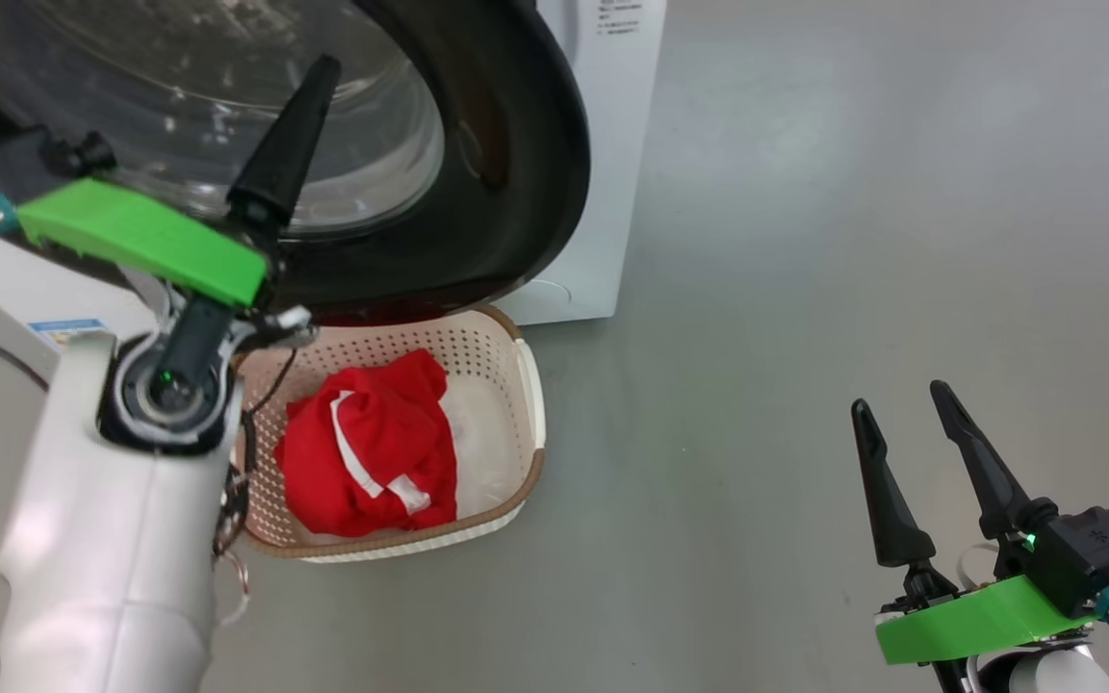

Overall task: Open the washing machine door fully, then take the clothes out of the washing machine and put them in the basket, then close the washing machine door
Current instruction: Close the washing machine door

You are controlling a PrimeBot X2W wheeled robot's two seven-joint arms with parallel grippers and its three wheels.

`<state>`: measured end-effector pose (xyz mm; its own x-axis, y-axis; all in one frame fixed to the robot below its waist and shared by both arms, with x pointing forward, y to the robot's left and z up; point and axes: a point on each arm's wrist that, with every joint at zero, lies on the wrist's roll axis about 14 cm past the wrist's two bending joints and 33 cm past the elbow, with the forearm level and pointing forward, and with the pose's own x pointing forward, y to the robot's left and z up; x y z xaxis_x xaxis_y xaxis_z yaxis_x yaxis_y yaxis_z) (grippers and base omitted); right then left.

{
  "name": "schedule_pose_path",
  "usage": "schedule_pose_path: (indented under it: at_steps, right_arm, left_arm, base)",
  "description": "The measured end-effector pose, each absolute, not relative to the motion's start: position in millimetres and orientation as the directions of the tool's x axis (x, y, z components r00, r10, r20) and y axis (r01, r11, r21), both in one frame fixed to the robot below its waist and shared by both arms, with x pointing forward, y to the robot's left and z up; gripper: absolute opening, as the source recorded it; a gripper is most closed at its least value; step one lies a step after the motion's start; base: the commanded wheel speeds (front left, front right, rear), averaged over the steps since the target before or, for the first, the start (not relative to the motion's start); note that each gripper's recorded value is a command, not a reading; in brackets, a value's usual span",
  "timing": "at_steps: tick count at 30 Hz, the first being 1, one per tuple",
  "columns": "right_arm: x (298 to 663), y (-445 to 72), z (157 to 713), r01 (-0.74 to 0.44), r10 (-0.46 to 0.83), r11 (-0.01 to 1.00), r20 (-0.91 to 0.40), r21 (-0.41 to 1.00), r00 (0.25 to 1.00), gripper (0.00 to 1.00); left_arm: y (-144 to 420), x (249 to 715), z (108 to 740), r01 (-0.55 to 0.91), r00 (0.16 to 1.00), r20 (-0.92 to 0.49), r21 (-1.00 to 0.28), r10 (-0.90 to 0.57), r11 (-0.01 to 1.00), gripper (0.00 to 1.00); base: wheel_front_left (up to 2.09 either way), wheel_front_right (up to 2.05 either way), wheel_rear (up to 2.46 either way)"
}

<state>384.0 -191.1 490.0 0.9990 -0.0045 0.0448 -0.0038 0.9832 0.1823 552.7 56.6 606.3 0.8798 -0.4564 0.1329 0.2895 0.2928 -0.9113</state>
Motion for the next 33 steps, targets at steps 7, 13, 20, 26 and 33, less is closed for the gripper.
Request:
schedule_pose_path:
  at_steps: [7, 13, 20, 26, 33]
  right_arm:
    - [385.7, -185.5, 499.1, -0.026, 0.013, 0.982, 0.073, 0.186, 0.997, 1.00]
    - [384.6, -182.1, 509.2, -0.042, 0.023, 0.981, 0.103, 0.188, 0.994, 1.00]
    - [381.9, -176.7, 520.5, -0.064, 0.039, 0.980, 0.136, 0.188, 0.990, 1.00]
    - [373.6, -179.8, 521.3, -0.056, 0.030, 0.981, 0.138, 0.184, 0.990, 1.00]
    - [367.3, -187.6, 530.1, -0.038, 0.011, 0.986, 0.162, 0.163, 0.987, 1.00]
  left_arm:
    - [90.3, 524.7, 605.9, 0.340, 0.919, 0.172, -0.802, -0.355, 0.491, 1.00]
    - [114.4, 496.5, 612.2, 0.355, 0.934, 0.246, -0.715, -0.259, 0.603, 1.00]
    - [138.4, 464.7, 617.0, 0.340, 0.933, 0.307, -0.576, -0.189, 0.743, 1.00]
    - [152.2, 444.0, 617.7, 0.289, 0.932, 0.334, -0.443, -0.143, 0.849, 1.00]
    - [153.8, 420.0, 607.7, 0.228, 0.938, 0.325, -0.324, -0.118, 0.918, 1.00]
  base:
    - [0.00, 0.00, 0.00]
    - [0.00, 0.00, 0.00]
    - [0.00, 0.00, 0.00]
    - [0.00, 0.00, 0.00]
    - [0.00, 0.00, 0.00]
